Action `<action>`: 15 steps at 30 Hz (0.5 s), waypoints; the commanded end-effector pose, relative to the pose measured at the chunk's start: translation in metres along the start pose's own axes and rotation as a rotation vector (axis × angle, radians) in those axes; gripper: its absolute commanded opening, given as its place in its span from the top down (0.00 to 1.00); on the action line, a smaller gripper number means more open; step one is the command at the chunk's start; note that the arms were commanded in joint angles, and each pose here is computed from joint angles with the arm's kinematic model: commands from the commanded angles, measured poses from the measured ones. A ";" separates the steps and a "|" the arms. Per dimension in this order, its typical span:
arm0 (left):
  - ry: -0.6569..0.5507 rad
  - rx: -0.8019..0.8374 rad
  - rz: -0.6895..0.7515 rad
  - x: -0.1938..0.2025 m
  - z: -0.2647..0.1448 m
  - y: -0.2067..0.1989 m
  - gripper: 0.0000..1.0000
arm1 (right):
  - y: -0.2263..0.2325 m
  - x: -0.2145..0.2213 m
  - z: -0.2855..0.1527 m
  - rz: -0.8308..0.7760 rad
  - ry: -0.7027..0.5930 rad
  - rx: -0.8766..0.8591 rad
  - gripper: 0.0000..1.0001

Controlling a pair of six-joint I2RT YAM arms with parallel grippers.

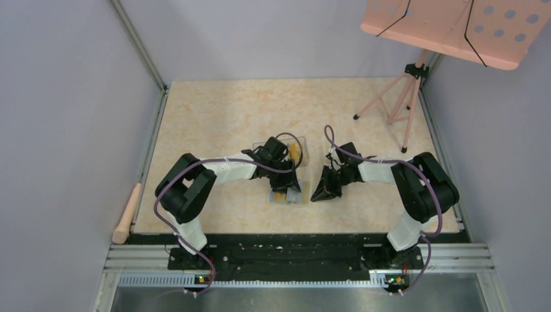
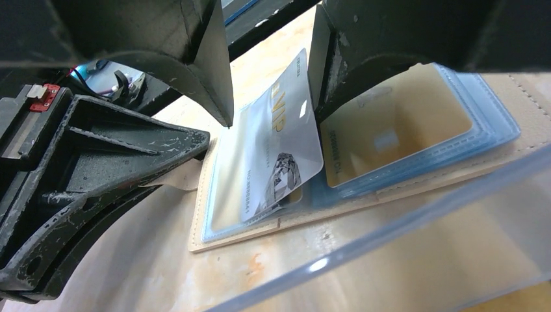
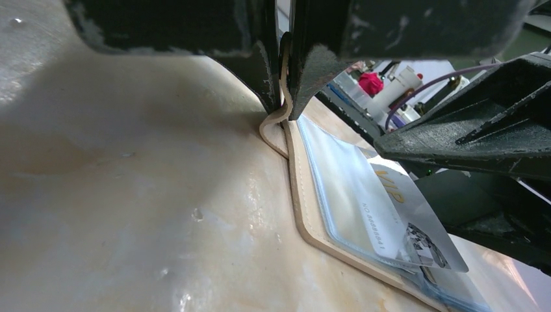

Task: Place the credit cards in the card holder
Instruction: Insert the credit card into the card holder.

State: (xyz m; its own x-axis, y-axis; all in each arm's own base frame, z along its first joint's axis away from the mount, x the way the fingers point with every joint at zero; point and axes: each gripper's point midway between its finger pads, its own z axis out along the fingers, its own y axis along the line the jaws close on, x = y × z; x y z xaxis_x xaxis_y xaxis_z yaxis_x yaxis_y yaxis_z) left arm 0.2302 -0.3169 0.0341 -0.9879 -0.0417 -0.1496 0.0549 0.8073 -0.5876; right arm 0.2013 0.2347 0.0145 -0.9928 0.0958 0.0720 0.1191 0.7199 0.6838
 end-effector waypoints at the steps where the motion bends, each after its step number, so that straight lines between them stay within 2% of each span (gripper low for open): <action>1: 0.067 0.030 0.063 0.008 0.009 -0.018 0.51 | -0.008 0.006 0.006 -0.016 0.022 0.033 1.00; 6: 0.117 0.059 0.090 0.016 0.011 -0.030 0.51 | -0.005 0.005 0.007 -0.021 0.024 0.014 1.00; 11: 0.110 -0.052 0.144 0.014 0.001 -0.023 0.48 | -0.004 0.005 0.006 -0.026 0.022 0.011 1.00; 14: 0.090 -0.119 0.159 0.011 -0.008 -0.015 0.42 | -0.004 0.006 0.006 -0.028 0.024 0.012 1.00; 15: 0.078 -0.144 0.161 0.010 -0.011 -0.011 0.09 | -0.005 0.005 0.006 -0.026 0.023 0.013 1.00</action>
State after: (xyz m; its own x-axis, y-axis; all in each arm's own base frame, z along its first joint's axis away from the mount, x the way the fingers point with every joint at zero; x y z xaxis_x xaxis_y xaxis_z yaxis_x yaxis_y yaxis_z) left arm 0.2234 -0.3287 0.0366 -0.9856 0.0947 -0.1398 0.1535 0.8480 -0.5073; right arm 0.1996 0.2351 0.0149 -0.9937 0.0841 0.0738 0.1117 0.7163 0.6888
